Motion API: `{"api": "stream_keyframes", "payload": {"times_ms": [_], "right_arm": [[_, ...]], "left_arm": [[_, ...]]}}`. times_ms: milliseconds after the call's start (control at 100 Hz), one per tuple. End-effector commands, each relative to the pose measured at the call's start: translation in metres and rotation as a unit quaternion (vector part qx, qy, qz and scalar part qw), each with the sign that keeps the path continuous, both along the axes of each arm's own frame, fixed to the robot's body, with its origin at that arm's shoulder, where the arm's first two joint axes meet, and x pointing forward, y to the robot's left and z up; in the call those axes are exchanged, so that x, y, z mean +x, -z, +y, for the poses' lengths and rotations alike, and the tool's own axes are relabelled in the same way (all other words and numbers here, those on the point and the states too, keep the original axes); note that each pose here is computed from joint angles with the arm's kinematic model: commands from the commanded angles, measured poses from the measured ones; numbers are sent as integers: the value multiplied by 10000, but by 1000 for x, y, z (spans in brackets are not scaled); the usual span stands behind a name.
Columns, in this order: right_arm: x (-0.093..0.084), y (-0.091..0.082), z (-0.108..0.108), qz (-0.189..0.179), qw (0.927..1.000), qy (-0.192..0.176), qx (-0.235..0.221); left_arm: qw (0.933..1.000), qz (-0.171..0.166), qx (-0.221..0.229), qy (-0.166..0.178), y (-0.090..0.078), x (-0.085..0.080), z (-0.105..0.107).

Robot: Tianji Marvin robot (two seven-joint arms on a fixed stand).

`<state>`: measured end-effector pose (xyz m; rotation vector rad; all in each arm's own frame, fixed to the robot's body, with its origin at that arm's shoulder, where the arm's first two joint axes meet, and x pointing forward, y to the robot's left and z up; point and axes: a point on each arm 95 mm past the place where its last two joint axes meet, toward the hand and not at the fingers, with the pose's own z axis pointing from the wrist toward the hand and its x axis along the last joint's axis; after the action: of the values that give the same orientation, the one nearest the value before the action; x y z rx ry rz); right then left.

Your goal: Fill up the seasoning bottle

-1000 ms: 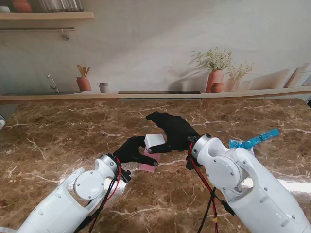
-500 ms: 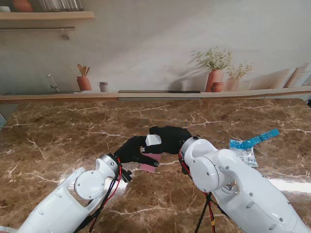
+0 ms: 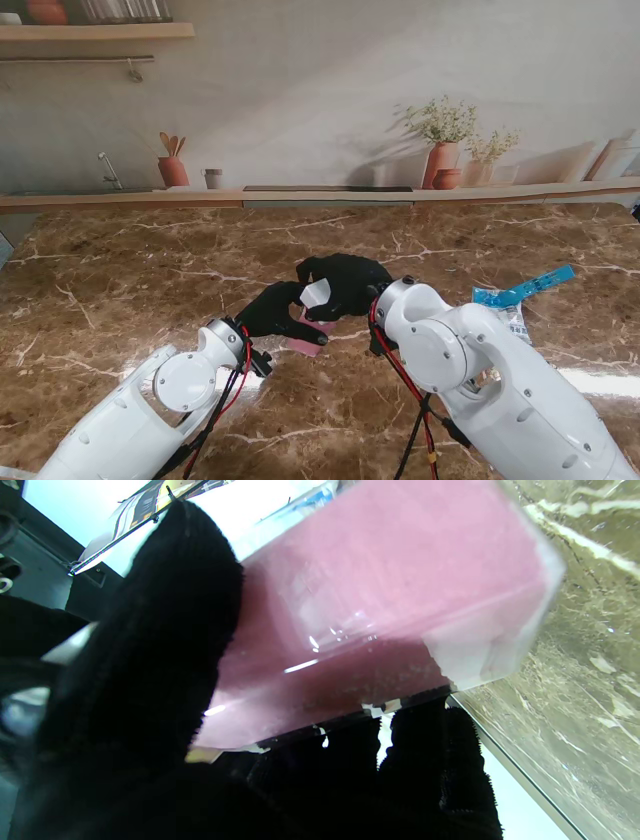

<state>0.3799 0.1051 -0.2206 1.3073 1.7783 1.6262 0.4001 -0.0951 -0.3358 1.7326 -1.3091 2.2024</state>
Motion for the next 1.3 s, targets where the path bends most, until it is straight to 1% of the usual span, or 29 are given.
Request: {"api": "stream_keyframes", "payload": {"times_ms": [0, 130, 310, 370, 480, 650, 730, 810, 870, 900, 960, 990, 1100, 1160, 1230, 1290], "right_arm": [[-6, 6, 3, 95, 9998, -149, 75], [-5, 8, 1, 13, 9988, -388, 308], [0, 15, -2, -336, 9954, -648, 620], [0, 17, -4, -399, 9941, -734, 695], [0, 18, -7, -336, 9925, -962, 682], [-2, 19, -12, -102, 9893, -1328, 602], [-3, 18, -14, -104, 9882, -1395, 620], [-4, 16, -16, -194, 9889, -1309, 673], [-5, 14, -16, -277, 9895, -1164, 809], [-6, 13, -16, -330, 9907, -975, 890], [-6, 11, -15, -627, 9929, -471, 900], [-5, 10, -15, -688, 9932, -269, 902], [-9, 5, -17, -675, 9961, 203, 529], [-10, 5, -17, -839, 9954, 400, 225], [-10, 5, -17, -889, 9945, 549, 33], [-12, 5, -16, -749, 9953, 571, -216]], "left_arm": [[10000, -45, -57, -4, -5, 0, -3], [10000, -44, -76, -30, -6, 0, -2], [9999, -39, -106, -62, -6, -1, -1], [9999, -38, -114, -69, -6, -1, -1], [9999, -32, -121, -67, -6, -1, -1], [9999, -45, -136, -84, -7, -1, -1], [9999, -42, -134, -80, -6, -1, -1], [9999, -34, -133, -73, -6, -1, -1], [9999, -33, -130, -68, -6, -1, -1], [9999, -35, -127, -66, -6, -1, -1], [9999, -49, -123, -65, -6, -1, -2], [9999, -61, -122, -69, -7, -1, -2], [9998, -83, -130, -83, -7, -1, -2], [9999, -88, -123, -80, -7, -1, -2], [9999, -85, -123, -75, -6, -1, -2], [9999, -84, -122, -69, -6, -2, -2]]}}
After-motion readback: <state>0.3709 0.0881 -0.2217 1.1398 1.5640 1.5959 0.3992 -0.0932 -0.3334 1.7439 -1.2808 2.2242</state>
